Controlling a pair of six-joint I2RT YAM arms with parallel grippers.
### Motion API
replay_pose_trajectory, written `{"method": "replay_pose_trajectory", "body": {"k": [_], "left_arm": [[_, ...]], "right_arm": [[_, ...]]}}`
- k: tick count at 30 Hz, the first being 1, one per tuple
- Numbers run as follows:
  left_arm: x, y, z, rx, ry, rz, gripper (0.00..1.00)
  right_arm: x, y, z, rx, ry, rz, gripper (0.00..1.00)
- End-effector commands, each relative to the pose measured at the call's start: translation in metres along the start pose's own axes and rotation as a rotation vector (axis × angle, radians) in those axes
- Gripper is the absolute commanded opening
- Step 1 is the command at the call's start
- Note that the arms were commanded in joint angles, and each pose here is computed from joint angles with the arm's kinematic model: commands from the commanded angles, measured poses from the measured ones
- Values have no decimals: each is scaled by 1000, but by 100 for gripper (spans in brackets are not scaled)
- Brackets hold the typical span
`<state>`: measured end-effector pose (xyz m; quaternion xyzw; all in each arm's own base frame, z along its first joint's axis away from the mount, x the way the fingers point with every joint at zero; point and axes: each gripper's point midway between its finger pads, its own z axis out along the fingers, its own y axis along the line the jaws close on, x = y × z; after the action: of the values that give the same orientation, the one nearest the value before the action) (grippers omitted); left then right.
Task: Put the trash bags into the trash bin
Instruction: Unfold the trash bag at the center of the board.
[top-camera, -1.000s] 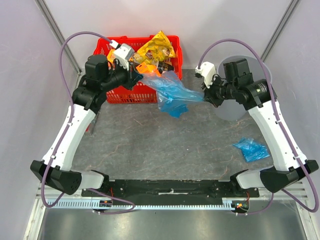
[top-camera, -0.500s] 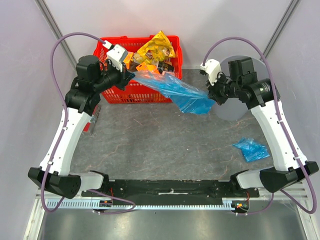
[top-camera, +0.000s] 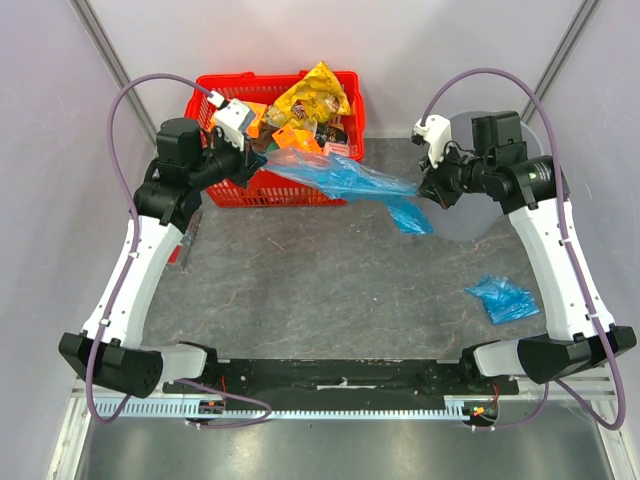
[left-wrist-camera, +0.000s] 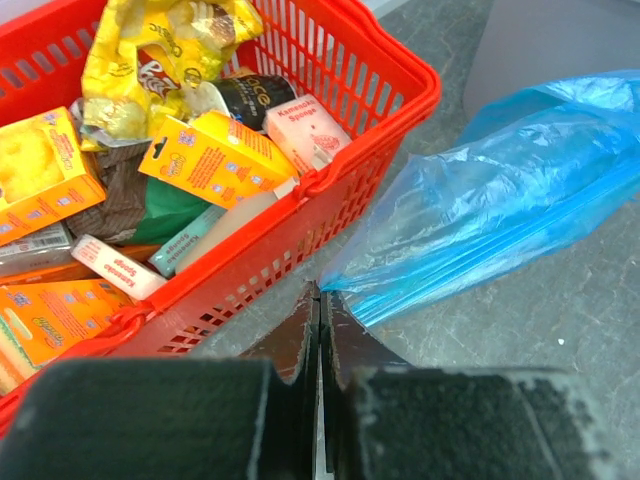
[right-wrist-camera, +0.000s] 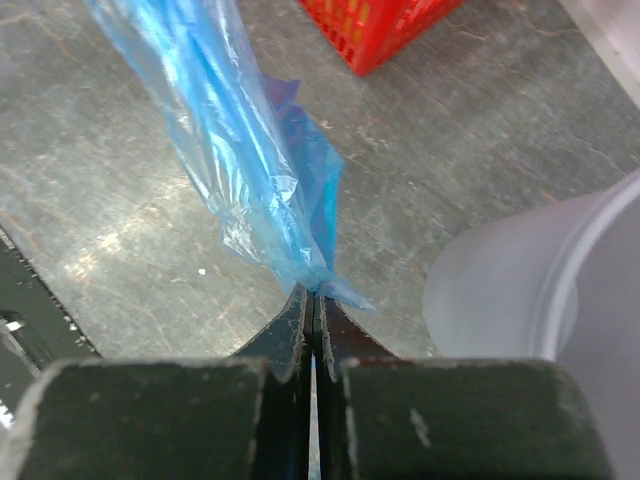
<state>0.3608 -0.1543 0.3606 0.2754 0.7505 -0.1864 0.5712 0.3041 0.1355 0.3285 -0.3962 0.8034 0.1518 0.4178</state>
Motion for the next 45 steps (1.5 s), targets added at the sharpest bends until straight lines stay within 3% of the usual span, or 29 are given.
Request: {"method": "replay_pose_trajectory", "body": {"k": [1, 5, 9, 17, 29, 37, 45], "left_arm": [[-18, -9, -10, 61, -80, 2, 2], [-28, -34, -6, 201, -111, -103, 2], [-51, -50, -4, 300, -135, -253, 2], [-67, -57, 4, 328, -155, -269, 2], [-68, -78, 11, 370, -138, -245, 2], [-74, -75, 10, 351, -149, -219, 2], [-73, -83, 11, 378, -137, -231, 2]], "right_arm": [[5, 29, -2, -170, -24, -6, 1], [-4, 42, 2, -268, -57, 0, 13], [-13, 40, 15, -311, -78, 28, 31], [-22, 37, 27, -339, -101, 47, 52], [-37, 44, 44, -324, -103, -17, 61], [-25, 18, 31, -128, -39, -75, 54], [-55, 50, 38, -299, -154, -40, 61]]}}
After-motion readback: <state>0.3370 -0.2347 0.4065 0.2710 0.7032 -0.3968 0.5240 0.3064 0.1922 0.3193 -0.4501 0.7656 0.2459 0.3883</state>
